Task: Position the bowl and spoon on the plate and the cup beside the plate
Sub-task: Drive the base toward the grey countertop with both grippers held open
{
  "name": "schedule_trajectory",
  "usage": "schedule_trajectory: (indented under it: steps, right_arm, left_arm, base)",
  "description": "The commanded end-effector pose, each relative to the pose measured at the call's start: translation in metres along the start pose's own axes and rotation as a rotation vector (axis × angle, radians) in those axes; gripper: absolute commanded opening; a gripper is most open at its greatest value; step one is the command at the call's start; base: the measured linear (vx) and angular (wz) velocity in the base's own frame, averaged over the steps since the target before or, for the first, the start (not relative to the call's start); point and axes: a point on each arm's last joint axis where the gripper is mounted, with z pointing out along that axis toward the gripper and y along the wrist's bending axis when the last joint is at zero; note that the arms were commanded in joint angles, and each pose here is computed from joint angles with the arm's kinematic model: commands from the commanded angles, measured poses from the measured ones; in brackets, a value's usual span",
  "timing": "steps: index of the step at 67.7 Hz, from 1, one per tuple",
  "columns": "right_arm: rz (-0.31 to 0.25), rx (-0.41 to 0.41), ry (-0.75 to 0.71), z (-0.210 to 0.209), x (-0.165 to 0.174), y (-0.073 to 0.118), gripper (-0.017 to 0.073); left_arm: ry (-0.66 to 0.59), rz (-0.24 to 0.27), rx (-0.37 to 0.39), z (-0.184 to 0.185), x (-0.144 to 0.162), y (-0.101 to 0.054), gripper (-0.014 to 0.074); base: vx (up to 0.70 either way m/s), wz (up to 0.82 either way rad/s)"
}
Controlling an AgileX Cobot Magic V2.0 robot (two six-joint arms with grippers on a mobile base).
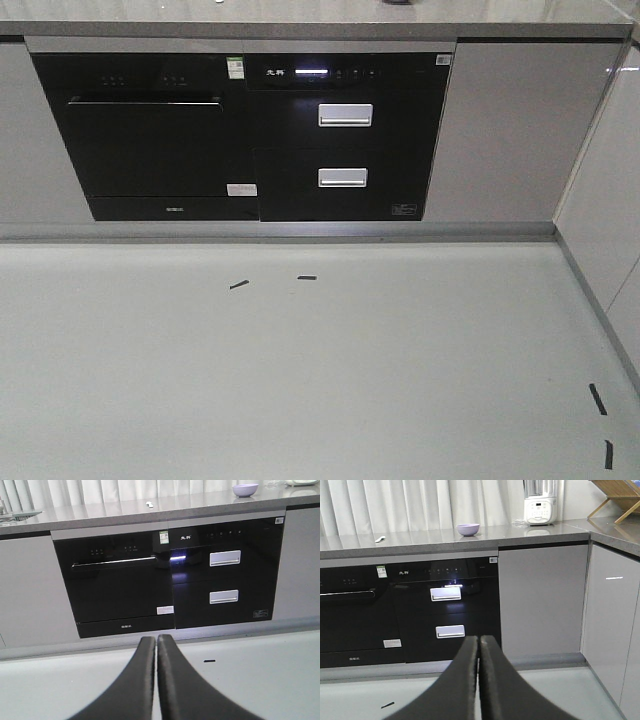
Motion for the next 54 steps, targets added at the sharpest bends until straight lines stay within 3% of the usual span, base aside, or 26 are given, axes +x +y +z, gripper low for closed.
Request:
schedule_trajectory:
  steps: [1, 54]
  right_arm:
    - [-0.014, -0.013, -0.081, -0.0009, -0.0060, 0.0014, -0.0003]
    - [-0.014, -0.013, -0.081, -0.0009, -0.0060, 0.0014, -0.0003]
  left_arm:
    - [-0.063, -0.015, 0.003, 0.0005, -0.0083, -0.0002, -0.0006]
    - [-0.063, -0.015, 0.003, 0.0005, -0.0083, -0.0002, -0.0006]
  base:
    - [0.07, 0.02]
    - [0.05, 0.00]
